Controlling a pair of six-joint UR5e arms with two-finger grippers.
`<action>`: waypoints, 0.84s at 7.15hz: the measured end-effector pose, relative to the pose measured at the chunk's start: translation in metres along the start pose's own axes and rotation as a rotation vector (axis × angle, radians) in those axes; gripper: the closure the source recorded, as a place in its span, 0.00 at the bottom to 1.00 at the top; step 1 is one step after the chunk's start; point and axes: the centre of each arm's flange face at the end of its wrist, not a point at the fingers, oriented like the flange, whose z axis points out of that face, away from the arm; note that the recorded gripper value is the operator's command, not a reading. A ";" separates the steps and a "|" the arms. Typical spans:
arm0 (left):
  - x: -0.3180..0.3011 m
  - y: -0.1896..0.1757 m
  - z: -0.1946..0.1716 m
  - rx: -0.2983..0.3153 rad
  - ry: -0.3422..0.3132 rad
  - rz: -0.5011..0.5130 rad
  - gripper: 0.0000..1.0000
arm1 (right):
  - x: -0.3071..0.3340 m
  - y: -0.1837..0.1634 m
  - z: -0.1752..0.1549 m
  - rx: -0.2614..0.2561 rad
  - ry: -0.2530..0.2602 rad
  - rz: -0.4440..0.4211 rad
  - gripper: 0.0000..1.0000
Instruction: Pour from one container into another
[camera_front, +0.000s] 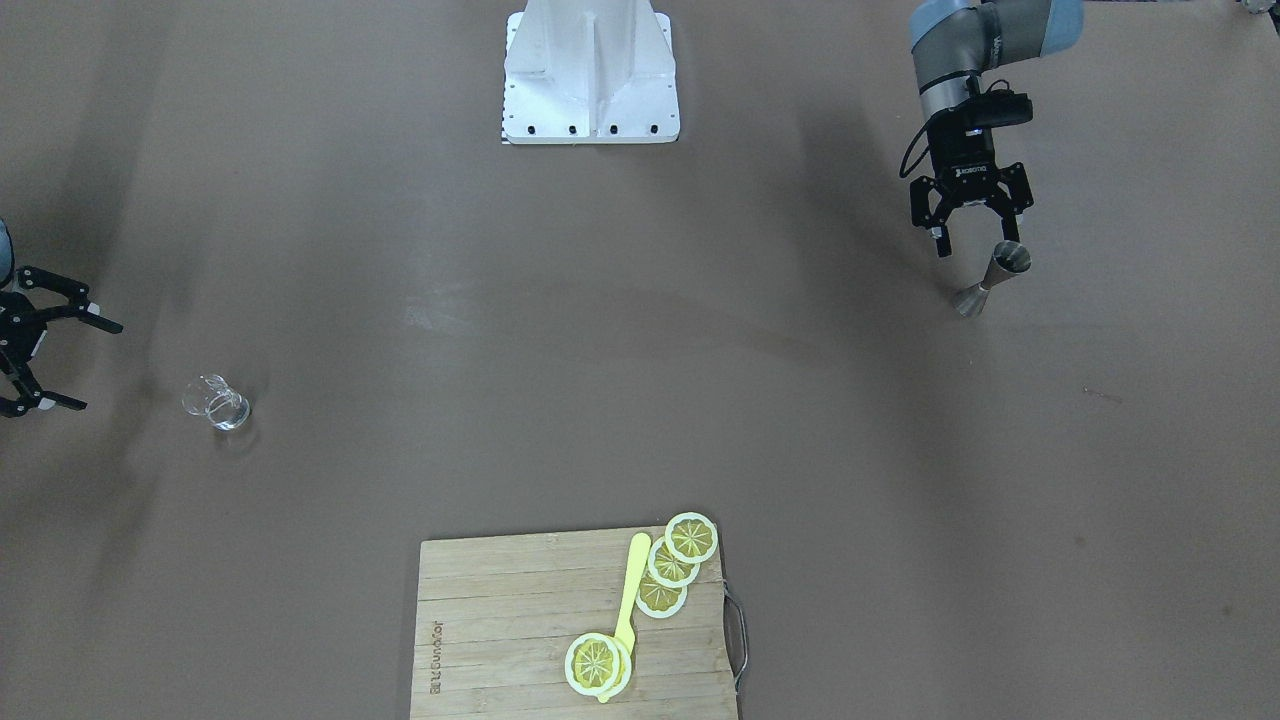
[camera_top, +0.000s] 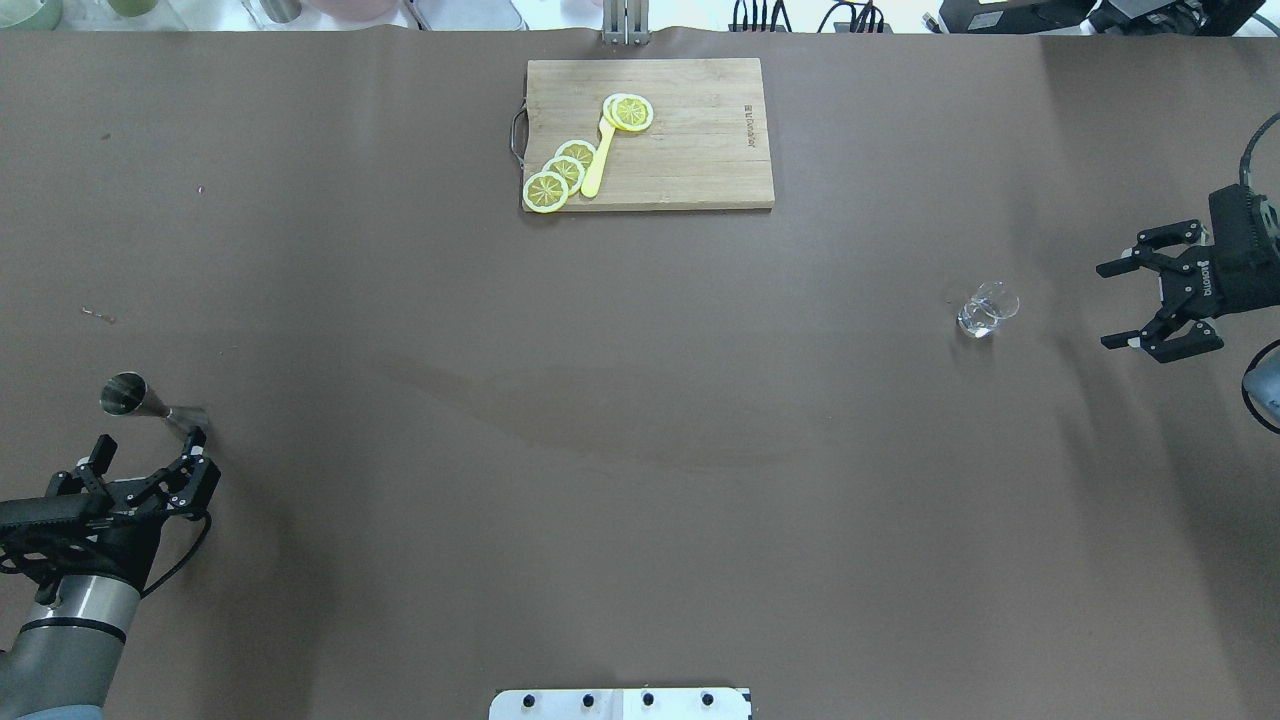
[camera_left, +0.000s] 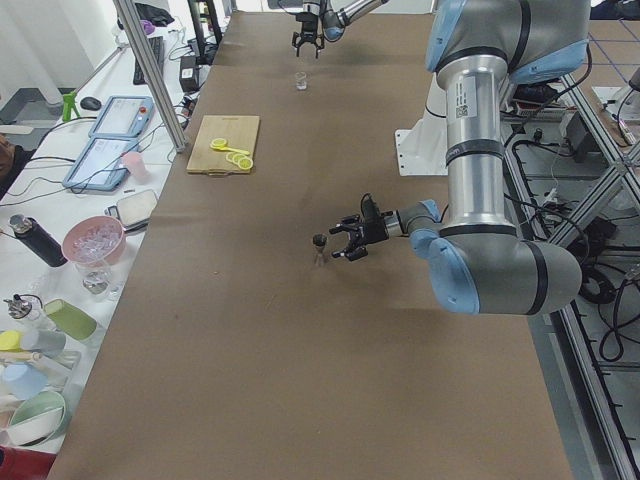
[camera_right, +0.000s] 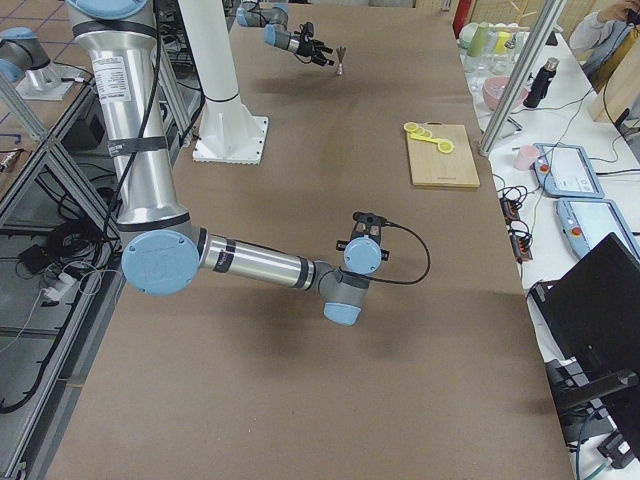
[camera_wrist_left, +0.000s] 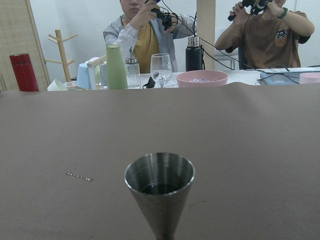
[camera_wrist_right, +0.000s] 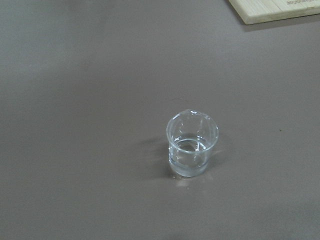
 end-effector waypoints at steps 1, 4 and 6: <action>0.004 0.007 0.003 0.011 0.001 -0.013 0.03 | 0.004 -0.002 0.002 -0.002 0.026 0.046 0.01; -0.003 0.017 0.016 0.062 -0.007 0.004 0.03 | 0.003 -0.012 0.021 -0.002 0.041 0.126 0.01; -0.011 0.016 0.026 0.082 -0.026 0.008 0.12 | -0.002 -0.017 0.036 -0.004 0.045 0.121 0.01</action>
